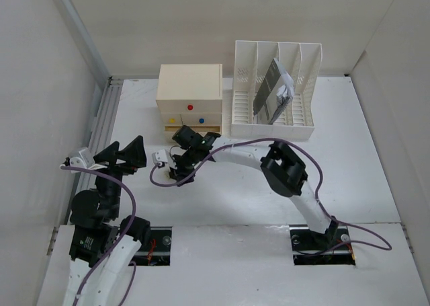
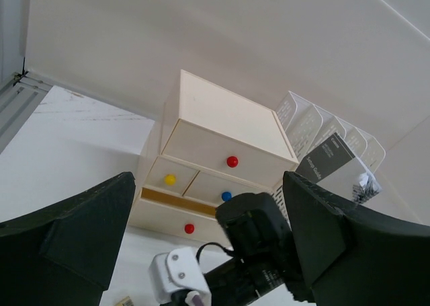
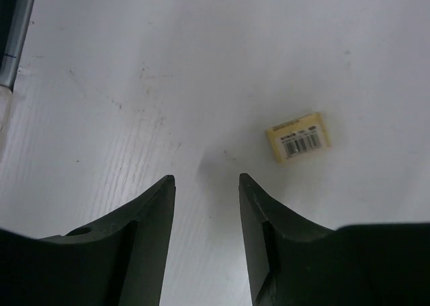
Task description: Organize the desk
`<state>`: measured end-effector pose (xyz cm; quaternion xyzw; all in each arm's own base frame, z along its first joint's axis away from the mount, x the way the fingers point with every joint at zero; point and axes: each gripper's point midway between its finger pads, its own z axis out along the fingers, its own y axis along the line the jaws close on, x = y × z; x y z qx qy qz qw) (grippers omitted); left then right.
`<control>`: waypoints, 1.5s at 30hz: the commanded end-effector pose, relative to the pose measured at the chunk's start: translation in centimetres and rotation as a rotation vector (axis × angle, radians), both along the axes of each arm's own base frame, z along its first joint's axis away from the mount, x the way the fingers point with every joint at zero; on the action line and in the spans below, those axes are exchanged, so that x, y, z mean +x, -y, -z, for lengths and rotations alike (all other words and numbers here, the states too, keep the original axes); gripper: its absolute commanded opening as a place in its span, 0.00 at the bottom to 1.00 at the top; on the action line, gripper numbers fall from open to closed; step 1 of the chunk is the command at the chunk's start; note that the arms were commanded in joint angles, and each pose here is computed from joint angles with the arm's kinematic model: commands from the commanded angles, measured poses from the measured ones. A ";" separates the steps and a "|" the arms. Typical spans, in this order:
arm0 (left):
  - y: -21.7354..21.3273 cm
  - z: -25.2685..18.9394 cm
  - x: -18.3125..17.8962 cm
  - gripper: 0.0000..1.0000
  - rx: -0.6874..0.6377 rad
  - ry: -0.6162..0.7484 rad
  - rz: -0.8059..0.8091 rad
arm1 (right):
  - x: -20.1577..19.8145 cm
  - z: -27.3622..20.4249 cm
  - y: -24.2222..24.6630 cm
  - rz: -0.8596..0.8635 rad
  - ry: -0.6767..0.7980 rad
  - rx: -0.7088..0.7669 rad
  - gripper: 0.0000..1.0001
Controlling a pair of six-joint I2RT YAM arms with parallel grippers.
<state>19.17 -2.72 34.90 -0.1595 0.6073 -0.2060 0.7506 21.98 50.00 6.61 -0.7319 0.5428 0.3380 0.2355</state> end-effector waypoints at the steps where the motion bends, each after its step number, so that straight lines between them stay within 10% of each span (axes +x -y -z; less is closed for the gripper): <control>1: 0.0 -1.0 -0.3 0.90 -0.008 0.041 0.005 | -0.3 -1.4 -1.2 -0.037 -0.064 0.047 0.49; 40: -0.1 -0.9 -0.5 0.91 -0.009 0.042 0.003 | 4.9 2.7 -5.1 0.107 0.032 0.031 0.62; 45: -0.1 -0.9 -0.5 0.91 -0.009 0.042 0.003 | 4.3 3.4 -4.8 0.088 0.010 0.014 0.40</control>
